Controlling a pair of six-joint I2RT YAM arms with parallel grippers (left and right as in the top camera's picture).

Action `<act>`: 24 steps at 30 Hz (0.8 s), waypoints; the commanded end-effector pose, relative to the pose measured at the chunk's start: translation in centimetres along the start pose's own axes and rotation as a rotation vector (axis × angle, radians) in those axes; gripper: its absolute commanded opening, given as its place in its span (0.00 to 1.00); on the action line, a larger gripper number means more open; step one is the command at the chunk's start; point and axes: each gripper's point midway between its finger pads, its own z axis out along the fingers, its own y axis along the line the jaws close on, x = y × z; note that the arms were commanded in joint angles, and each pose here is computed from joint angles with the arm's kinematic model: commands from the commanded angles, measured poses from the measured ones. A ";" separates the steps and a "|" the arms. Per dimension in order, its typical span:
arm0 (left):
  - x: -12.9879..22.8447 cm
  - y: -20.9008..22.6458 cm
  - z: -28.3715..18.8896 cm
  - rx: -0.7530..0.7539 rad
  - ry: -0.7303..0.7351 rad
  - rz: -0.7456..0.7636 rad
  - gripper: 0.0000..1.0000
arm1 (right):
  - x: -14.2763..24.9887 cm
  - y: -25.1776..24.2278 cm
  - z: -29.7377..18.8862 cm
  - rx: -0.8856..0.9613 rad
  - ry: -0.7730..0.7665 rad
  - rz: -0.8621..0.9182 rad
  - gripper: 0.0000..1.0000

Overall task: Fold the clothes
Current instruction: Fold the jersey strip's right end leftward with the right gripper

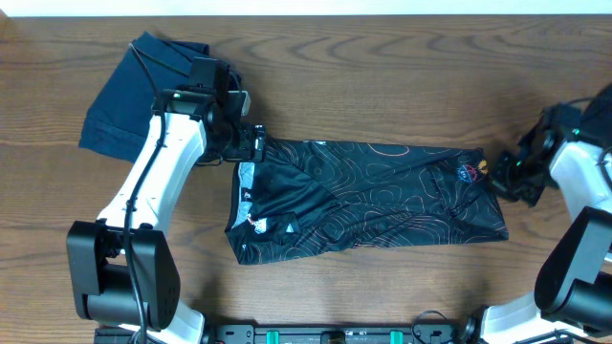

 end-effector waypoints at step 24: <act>0.4 0.0 -0.5 0.003 0.011 -0.001 0.88 | 2.9 0.8 -1.8 -0.154 0.052 -0.007 0.19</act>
